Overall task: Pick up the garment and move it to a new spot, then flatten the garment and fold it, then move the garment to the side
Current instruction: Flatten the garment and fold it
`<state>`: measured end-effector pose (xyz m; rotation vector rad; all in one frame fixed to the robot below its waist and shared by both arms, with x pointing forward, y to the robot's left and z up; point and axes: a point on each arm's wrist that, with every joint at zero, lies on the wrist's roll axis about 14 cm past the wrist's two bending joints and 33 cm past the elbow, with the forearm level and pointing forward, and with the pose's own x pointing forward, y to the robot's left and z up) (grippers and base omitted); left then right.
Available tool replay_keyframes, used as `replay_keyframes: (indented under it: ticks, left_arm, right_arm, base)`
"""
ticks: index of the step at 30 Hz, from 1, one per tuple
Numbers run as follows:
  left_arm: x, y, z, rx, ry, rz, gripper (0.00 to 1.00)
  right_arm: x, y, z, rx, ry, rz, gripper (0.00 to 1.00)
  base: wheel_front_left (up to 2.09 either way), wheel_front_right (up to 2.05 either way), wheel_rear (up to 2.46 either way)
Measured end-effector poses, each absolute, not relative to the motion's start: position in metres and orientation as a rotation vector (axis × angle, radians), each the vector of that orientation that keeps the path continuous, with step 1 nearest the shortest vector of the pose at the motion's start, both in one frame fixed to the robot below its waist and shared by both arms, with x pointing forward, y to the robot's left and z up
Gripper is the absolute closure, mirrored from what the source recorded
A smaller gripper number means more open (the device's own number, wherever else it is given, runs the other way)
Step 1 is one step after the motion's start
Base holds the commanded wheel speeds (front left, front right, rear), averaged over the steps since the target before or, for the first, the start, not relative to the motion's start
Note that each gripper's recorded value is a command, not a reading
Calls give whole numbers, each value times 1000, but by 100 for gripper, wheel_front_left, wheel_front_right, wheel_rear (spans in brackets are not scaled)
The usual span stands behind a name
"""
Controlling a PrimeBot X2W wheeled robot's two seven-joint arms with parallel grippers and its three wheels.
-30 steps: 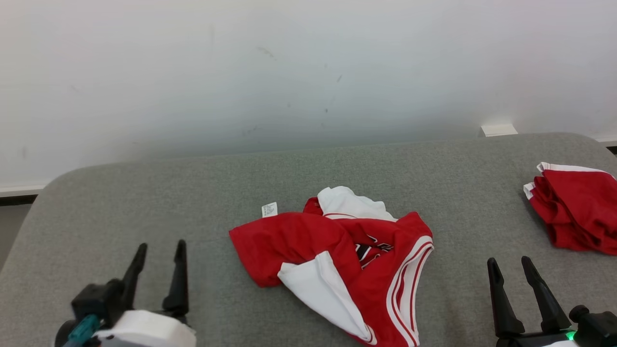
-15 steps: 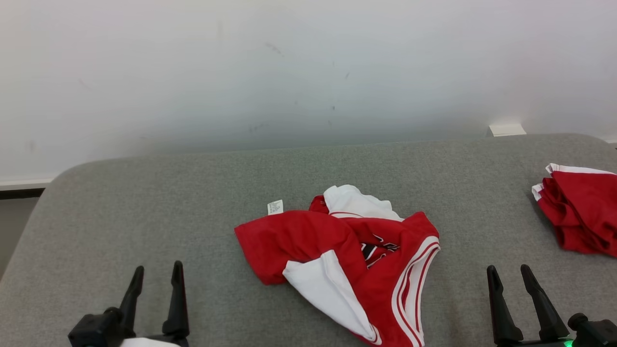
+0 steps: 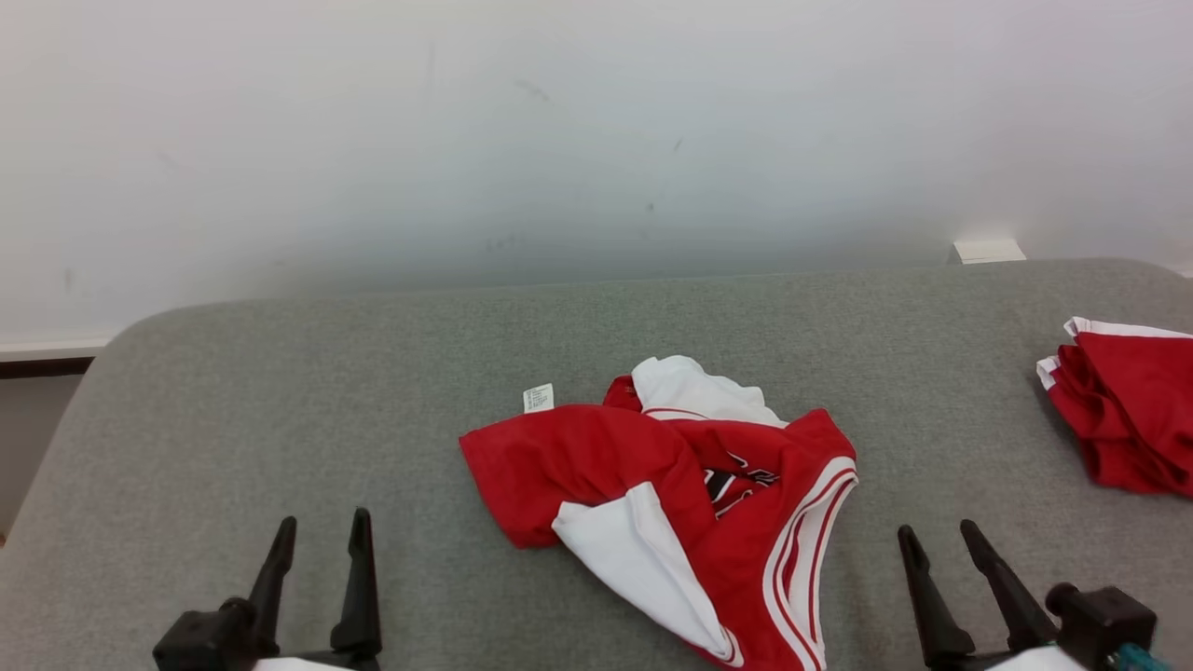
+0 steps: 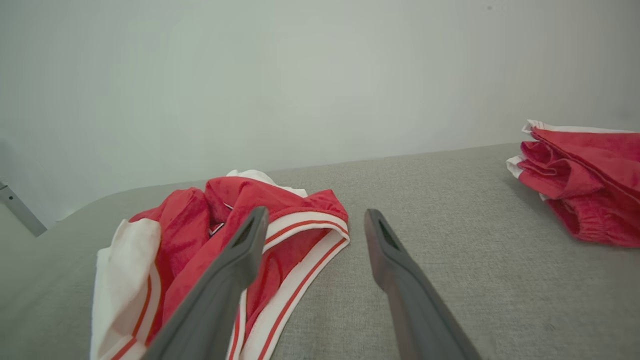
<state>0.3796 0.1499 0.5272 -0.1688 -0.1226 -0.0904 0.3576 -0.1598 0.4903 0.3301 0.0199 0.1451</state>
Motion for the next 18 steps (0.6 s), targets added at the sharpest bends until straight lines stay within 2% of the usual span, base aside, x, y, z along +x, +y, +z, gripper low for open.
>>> replay_keyframes:
  ticks: [8, 12, 18]
  left_arm:
    - [380, 155, 522, -172, -113, -78, 0]
    - [379, 162, 520, -176, -112, -51, 0]
    - [372, 180, 514, -178, -99, 10, 0]
  right_arm:
    - [379, -139, 448, 256, 313, 232, 0]
    - [371, -106, 417, 243, 506, 330, 0]
    - [355, -75, 395, 292, 665, 416, 0]
  base:
    - [0, 0, 0]
    - [0, 0, 0]
    - [0, 0, 0]
